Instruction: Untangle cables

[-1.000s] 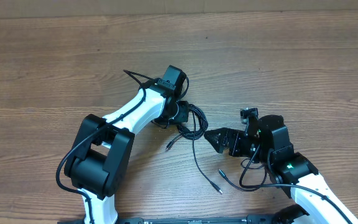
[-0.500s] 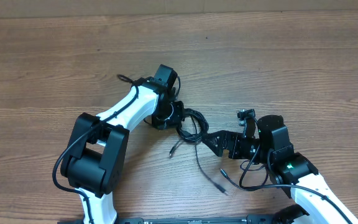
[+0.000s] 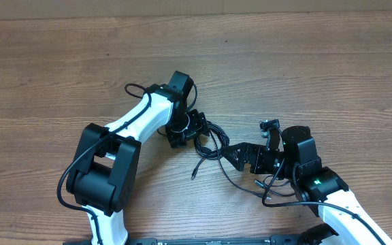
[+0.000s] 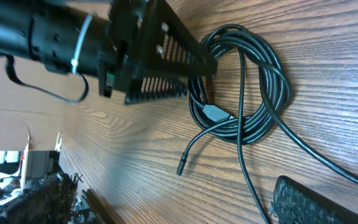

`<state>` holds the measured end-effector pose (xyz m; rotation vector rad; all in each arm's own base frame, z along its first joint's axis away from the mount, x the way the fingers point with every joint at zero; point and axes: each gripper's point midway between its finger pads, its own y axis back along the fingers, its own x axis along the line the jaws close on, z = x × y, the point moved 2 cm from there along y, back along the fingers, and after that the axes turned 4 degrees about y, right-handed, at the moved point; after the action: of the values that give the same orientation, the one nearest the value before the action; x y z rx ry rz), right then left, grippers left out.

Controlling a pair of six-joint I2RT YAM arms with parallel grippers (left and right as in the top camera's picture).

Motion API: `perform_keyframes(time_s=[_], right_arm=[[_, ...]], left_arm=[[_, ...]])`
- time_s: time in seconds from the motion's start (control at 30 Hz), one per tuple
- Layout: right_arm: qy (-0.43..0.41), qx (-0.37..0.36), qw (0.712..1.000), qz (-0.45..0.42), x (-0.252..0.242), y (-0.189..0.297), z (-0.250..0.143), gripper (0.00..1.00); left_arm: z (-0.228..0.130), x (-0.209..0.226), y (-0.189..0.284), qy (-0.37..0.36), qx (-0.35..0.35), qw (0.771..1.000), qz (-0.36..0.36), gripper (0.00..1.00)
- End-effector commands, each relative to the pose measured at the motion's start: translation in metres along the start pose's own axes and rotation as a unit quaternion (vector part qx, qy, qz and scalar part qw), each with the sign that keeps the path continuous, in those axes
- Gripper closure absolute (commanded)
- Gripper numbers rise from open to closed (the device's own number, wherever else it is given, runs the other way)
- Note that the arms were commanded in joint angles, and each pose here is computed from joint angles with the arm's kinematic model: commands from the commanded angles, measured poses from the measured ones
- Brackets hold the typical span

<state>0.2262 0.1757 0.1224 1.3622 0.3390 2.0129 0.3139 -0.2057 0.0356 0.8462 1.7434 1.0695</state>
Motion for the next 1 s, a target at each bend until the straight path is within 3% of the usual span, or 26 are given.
perform_keyframes(time_s=[0.0,0.1,0.2,0.37,0.63,0.73,0.97], right_arm=[[0.004,-0.010,1.000,-0.004,0.001,0.001,0.006,0.00],[0.004,-0.011,1.000,-0.005,0.000,0.001,0.006,0.00],[0.004,-0.011,1.000,-0.005,0.000,0.001,0.006,0.00],[0.005,-0.011,1.000,-0.005,0.000,0.001,0.006,0.00],[0.005,-0.011,1.000,-0.005,0.000,0.001,0.006,0.00],[0.005,-0.011,1.000,-0.005,0.000,0.001,0.006,0.00],[0.005,-0.011,1.000,-0.005,0.000,0.001,0.006,0.00]], left_arm=[[0.019,-0.032,0.031,-0.167,-0.047,0.984,-0.033,0.27],[0.036,-0.038,0.048,-0.258,-0.094,0.962,0.002,0.29],[0.055,-0.038,0.059,-0.340,-0.142,0.928,0.052,0.24],[0.061,-0.043,0.058,-0.489,-0.149,0.856,0.073,0.28],[0.031,-0.065,0.050,-0.642,-0.110,0.759,0.007,0.37],[0.026,-0.065,0.045,-0.669,-0.103,0.736,0.010,0.47],[0.022,-0.050,0.025,-0.666,-0.085,0.741,0.012,0.46]])
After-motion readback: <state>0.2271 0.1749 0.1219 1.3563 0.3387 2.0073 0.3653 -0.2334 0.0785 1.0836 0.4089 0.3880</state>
